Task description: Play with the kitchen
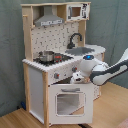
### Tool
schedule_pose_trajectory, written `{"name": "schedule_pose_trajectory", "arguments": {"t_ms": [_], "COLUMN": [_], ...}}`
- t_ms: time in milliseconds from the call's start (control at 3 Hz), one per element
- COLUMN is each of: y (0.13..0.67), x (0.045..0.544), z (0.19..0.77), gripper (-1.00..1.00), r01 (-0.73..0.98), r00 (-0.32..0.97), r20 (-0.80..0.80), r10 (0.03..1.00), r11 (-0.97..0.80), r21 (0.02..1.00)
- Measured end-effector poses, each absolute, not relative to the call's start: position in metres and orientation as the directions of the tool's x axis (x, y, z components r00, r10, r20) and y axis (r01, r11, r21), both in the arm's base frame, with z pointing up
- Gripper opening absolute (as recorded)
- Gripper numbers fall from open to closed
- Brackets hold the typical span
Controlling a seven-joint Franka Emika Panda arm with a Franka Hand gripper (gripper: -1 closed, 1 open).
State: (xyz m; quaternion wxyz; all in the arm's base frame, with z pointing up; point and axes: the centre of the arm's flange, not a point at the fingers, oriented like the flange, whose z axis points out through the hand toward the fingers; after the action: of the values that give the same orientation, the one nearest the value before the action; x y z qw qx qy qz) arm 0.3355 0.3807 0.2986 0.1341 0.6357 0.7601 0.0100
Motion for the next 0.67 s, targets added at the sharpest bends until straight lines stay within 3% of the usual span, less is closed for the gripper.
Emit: {"name": "schedule_pose_trajectory", "arguments": {"t_ms": [667], "y": [0.399], "x": [0.322], "z": [0.306], "gripper": [-1.00], "r01": [0.967], "r00": [0.014], "r20": [-0.093], "r10": [0.996], "r11": [0.010], "r21": [0.255]}}
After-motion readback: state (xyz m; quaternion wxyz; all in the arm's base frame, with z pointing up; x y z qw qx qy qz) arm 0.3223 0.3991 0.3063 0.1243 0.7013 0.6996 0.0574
